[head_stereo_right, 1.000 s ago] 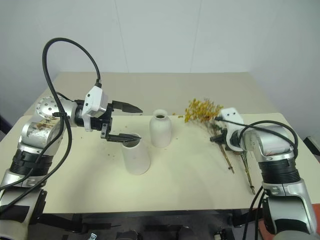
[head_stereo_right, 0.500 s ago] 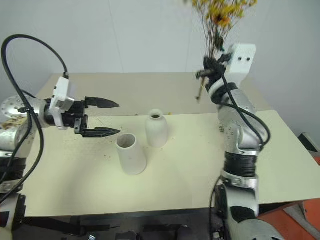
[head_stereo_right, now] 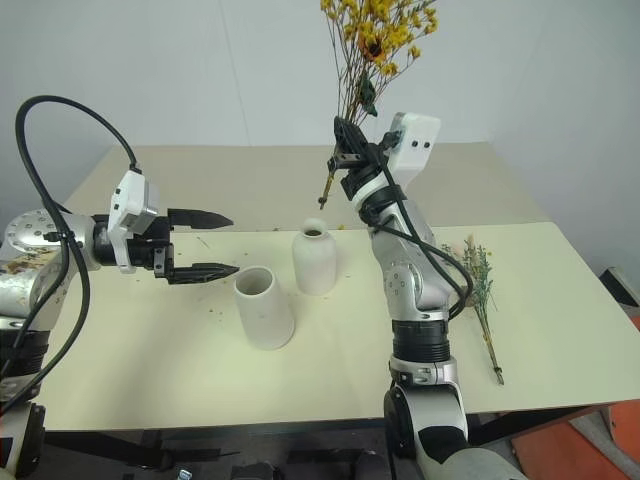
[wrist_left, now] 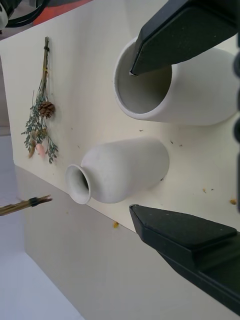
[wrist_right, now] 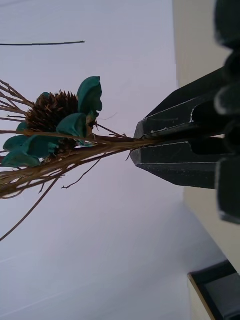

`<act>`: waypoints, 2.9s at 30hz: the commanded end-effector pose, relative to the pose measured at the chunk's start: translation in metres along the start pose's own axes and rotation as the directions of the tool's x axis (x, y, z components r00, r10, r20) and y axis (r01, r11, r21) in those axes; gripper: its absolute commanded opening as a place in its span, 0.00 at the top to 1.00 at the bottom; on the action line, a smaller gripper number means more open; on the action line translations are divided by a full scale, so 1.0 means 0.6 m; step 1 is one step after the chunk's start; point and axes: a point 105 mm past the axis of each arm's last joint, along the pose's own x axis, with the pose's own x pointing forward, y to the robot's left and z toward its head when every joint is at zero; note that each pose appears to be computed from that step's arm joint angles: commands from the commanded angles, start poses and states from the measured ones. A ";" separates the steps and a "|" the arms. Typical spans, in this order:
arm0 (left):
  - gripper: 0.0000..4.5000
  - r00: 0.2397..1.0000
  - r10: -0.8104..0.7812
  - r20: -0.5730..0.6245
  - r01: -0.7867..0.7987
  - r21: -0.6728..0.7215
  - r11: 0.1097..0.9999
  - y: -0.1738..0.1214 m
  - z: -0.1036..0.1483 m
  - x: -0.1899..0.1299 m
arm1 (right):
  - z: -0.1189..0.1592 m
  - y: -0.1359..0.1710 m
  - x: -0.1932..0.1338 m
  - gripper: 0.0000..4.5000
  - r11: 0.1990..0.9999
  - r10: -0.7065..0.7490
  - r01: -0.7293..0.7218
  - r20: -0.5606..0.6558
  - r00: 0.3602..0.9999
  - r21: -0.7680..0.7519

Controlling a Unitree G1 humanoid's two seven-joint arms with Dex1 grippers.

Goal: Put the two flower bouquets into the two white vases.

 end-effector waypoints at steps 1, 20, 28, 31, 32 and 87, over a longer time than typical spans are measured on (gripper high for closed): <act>0.00 1.000 0.018 0.006 -0.018 0.042 0.999 0.001 0.016 -0.007 | 0.011 0.021 -0.003 0.99 0.999 0.046 -0.046 0.026 0.999 0.003; 0.00 0.996 0.063 0.057 -0.064 0.010 0.998 0.014 0.016 -0.003 | -0.078 0.048 -0.037 0.99 0.994 0.086 -0.092 -0.088 0.992 -0.064; 0.00 0.995 0.072 0.069 -0.072 0.005 0.997 0.017 0.016 -0.001 | -0.087 0.050 -0.037 0.99 0.990 0.090 -0.098 -0.085 0.992 -0.101; 0.00 0.995 0.074 0.071 -0.074 0.003 0.997 0.017 0.015 0.002 | -0.090 0.046 -0.037 0.94 0.991 0.078 -0.087 -0.087 0.993 -0.105; 0.00 0.995 0.073 0.072 -0.074 0.003 0.997 0.017 0.015 0.002 | -0.090 0.046 -0.037 0.87 0.991 0.075 -0.084 -0.086 0.993 -0.105; 0.00 0.988 0.031 0.151 -0.040 0.053 0.998 0.008 0.061 -0.007 | 0.004 -0.059 -0.201 0.00 0.797 0.042 -0.387 -0.596 0.802 -0.464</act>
